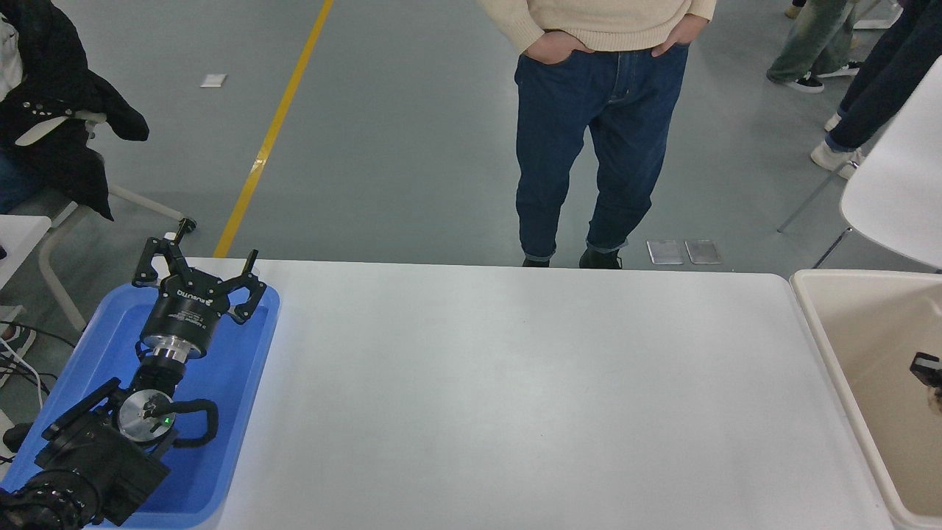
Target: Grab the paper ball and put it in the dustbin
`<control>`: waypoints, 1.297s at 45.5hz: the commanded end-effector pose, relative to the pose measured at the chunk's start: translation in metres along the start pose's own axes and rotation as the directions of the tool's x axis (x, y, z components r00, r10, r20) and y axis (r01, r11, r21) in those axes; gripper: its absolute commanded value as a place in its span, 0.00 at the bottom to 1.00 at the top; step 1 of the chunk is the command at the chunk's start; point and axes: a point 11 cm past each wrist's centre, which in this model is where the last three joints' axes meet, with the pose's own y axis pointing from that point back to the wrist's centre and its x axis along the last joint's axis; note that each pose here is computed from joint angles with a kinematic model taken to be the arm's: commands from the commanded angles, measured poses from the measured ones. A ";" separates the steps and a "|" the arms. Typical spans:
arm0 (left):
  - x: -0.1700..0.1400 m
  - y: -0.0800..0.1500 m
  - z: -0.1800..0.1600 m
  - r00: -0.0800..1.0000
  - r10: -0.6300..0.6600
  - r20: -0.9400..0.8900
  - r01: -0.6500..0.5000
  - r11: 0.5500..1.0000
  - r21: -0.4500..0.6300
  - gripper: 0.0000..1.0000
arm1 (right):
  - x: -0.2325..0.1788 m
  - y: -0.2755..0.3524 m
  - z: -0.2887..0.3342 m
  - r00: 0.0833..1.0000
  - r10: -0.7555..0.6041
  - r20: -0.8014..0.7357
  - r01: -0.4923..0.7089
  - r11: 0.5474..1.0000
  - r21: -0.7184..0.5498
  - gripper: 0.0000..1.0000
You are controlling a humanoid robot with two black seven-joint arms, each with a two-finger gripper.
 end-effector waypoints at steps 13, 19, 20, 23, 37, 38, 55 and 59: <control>-0.001 -0.001 0.000 1.000 -0.001 0.000 0.001 1.000 -0.001 1.00 | -0.026 -0.014 -0.015 0.952 0.293 0.083 -0.295 0.956 0.000 0.00; 0.000 0.000 0.000 1.000 0.000 0.000 0.000 1.000 0.000 1.00 | -0.027 -0.014 -0.012 0.950 0.302 0.079 -0.303 0.953 -0.007 0.00; -0.001 -0.001 0.000 1.000 -0.001 0.000 0.001 1.000 -0.001 1.00 | -0.026 -0.014 -0.011 0.948 0.308 0.080 -0.308 0.951 -0.008 0.00; 0.000 0.000 0.000 1.000 0.000 0.000 0.000 1.000 0.000 1.00 | -0.022 -0.013 -0.007 0.942 0.327 0.079 -0.326 0.945 -0.017 0.01; 0.000 0.000 0.000 1.000 0.000 0.000 0.000 1.000 0.000 1.00 | -0.005 -0.008 0.000 0.895 0.440 0.076 -0.439 0.898 -0.039 0.97; -0.001 -0.001 0.000 1.000 -0.001 0.000 0.001 1.000 -0.001 1.00 | -0.006 -0.008 0.000 0.895 0.439 0.076 -0.437 0.898 -0.039 0.99; 0.000 0.000 0.000 1.000 0.000 0.000 0.000 1.000 0.000 1.00 | 0.000 -0.006 0.000 0.881 0.434 0.188 -0.432 0.900 -0.056 1.00; 0.000 0.000 0.000 1.000 0.000 0.000 0.000 1.000 0.000 1.00 | 0.009 -0.003 0.011 0.861 0.423 0.283 -0.419 0.905 -0.077 1.00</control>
